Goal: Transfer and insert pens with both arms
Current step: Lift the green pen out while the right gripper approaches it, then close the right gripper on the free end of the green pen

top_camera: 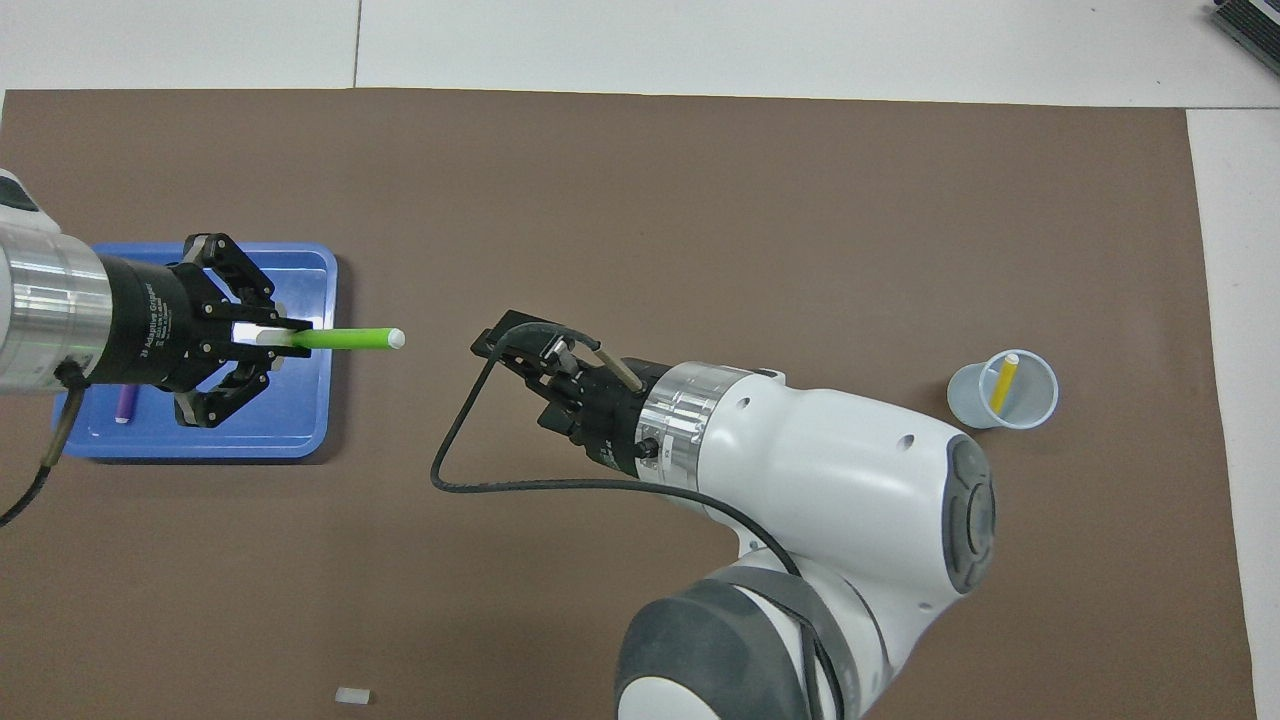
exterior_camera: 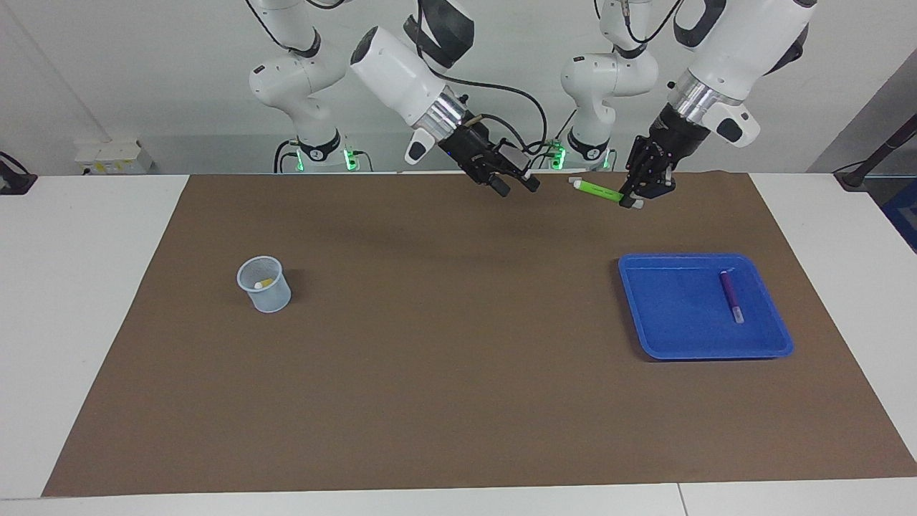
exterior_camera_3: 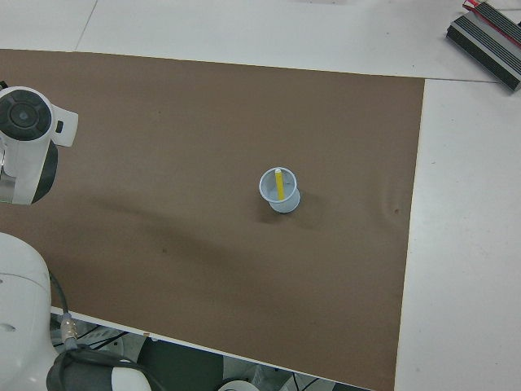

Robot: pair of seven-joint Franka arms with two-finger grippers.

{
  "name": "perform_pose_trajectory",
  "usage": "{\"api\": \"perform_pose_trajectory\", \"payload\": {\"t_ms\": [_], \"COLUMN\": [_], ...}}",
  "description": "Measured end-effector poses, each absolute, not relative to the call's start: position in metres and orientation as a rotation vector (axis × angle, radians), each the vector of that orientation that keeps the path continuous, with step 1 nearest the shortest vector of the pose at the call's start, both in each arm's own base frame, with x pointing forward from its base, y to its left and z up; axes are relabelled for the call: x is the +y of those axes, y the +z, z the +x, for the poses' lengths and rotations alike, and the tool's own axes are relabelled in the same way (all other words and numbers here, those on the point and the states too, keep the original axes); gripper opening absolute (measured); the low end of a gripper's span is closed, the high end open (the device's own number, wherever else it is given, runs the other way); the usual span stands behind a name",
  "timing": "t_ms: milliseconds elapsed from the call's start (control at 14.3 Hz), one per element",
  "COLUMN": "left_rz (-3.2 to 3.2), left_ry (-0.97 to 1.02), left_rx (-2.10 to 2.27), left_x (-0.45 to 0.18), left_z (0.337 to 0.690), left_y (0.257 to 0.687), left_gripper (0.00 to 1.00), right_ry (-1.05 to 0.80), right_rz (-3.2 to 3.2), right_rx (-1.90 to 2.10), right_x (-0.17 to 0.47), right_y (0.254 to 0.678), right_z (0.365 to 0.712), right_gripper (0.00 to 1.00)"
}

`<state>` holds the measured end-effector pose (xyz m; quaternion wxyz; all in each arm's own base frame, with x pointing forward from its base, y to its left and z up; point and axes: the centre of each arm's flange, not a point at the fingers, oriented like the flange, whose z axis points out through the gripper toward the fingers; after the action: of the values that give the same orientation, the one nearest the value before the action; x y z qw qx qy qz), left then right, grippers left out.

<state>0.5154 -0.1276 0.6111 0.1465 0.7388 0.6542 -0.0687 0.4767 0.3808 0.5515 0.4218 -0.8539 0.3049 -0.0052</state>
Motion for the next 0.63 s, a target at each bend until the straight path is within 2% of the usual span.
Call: {"api": "perform_pose_trajectory", "payload": {"t_ms": [280,630], "left_rz": [2.122,2.12], "left_ry": [-0.205,-0.223], "left_rx": [1.893,1.892], "left_x": [-0.132,-0.14], "left_z": [0.514,0.512], "left_y": [0.611,0.61], "left_gripper": [0.17,0.17], "right_ry": [-0.045,-0.086], "right_rz": [-2.124,-2.1], "right_rx": [0.7,0.7], "right_x": [0.386,0.389], "right_y": [0.587,0.592], "right_z": [0.478,0.479], "right_gripper": [1.0,1.0]}}
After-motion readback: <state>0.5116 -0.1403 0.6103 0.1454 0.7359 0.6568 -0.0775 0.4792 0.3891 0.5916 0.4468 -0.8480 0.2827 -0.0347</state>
